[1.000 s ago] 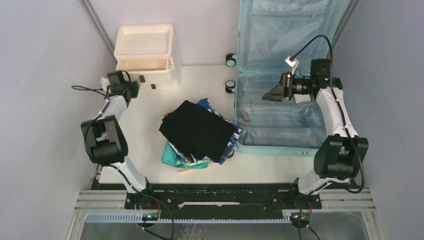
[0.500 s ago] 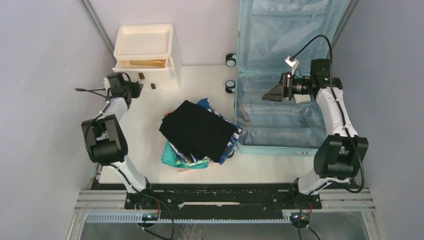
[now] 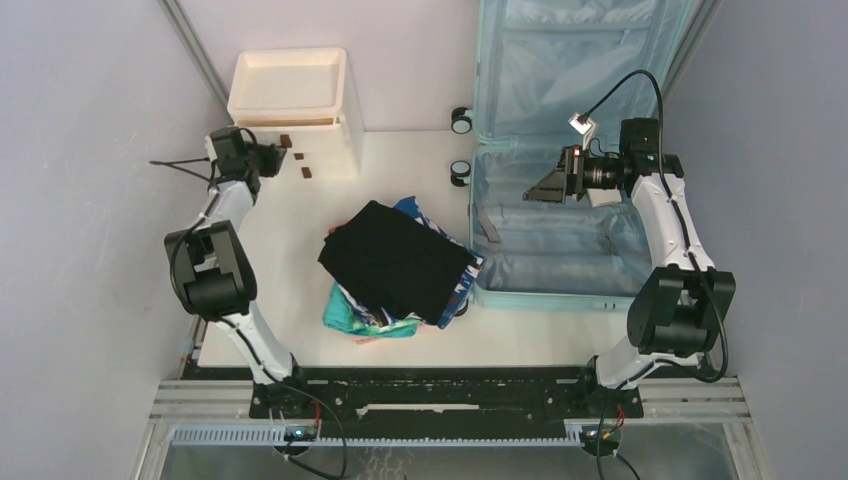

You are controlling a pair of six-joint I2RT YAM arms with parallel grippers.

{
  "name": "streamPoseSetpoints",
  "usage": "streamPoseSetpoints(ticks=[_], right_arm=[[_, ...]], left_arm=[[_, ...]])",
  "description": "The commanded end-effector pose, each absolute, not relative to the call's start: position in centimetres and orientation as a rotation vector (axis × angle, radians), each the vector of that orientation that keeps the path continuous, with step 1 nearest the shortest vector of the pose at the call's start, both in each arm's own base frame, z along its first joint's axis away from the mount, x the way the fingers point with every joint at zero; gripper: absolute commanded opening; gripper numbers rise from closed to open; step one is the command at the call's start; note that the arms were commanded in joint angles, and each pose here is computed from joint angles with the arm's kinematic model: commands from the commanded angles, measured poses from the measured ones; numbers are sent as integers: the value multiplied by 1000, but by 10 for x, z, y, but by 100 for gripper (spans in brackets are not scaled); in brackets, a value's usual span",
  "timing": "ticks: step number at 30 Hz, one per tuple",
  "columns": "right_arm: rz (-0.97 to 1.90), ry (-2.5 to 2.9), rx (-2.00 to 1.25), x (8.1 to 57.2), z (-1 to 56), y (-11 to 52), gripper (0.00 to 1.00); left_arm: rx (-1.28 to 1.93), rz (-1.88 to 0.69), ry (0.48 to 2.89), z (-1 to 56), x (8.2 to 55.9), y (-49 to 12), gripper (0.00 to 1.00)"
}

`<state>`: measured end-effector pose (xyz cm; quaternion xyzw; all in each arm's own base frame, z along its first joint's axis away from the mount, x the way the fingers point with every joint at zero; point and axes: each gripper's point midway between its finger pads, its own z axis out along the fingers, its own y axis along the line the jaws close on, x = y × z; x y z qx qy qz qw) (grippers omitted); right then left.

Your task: Open, take out, and arrange the luggage

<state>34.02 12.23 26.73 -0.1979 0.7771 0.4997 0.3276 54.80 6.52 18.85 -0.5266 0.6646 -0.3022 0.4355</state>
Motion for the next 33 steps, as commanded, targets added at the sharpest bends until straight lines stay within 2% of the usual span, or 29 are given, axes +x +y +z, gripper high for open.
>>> streamPoseSetpoints(ticks=[1,13,24,33], right_arm=[[1285,1979,-562,342,281,120,100],[1290,1987,-556,345,278,119,100],[1299,1989,-554,348,277,119,100],[1295,1995,-555,348,275,119,100]], left_arm=[[-1249,-821,1595,221,572,63,12],[-1236,-876,1554,232,592,62,26],[-1235,-901,1543,234,595,60,47],[-1221,-937,1524,215,572,55,47]])
